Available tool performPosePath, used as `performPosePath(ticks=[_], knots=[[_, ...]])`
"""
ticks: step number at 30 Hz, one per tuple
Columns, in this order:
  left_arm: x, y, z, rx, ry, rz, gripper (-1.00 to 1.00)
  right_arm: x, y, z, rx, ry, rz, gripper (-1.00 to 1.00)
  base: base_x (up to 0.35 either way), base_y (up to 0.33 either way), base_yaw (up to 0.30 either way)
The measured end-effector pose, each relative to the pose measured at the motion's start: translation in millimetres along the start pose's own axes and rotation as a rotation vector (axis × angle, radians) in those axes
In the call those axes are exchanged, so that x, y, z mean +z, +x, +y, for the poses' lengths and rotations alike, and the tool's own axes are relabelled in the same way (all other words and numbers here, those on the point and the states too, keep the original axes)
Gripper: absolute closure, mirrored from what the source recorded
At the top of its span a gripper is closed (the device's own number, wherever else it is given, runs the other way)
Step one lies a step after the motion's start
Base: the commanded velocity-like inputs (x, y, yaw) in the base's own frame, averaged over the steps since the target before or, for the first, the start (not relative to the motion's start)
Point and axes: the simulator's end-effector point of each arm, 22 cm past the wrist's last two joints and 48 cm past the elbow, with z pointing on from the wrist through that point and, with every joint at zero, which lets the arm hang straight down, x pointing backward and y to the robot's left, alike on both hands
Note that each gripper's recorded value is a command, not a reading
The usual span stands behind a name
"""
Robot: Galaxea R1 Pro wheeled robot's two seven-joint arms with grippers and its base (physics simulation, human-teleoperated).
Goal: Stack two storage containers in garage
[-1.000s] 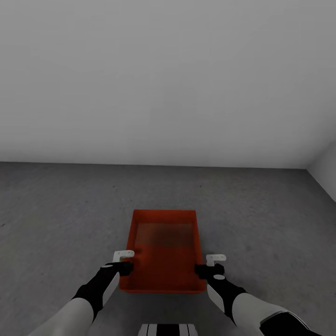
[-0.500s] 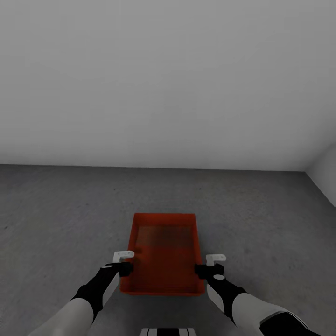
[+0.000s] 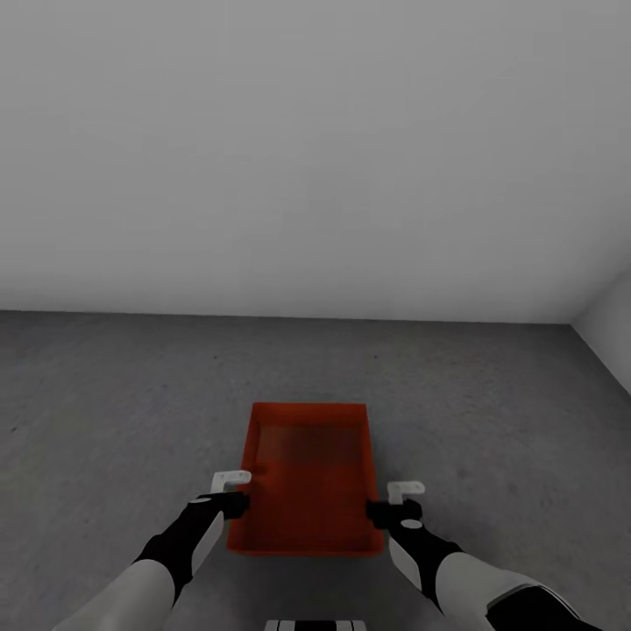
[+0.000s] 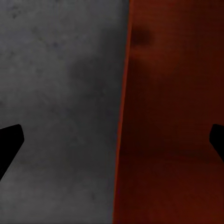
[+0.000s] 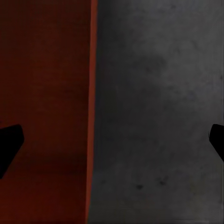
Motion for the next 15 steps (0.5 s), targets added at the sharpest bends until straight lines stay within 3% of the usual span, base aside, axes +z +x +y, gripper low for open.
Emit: performPosePath(ticks=[15], knots=[[-25.5, -14.4, 0.9, 0.0, 0.0, 0.002, -1.0, -24.1, -8.7, -4.5, -0.009, 0.006, 0.016, -1.0, 0.0, 0.0, 0.0]])
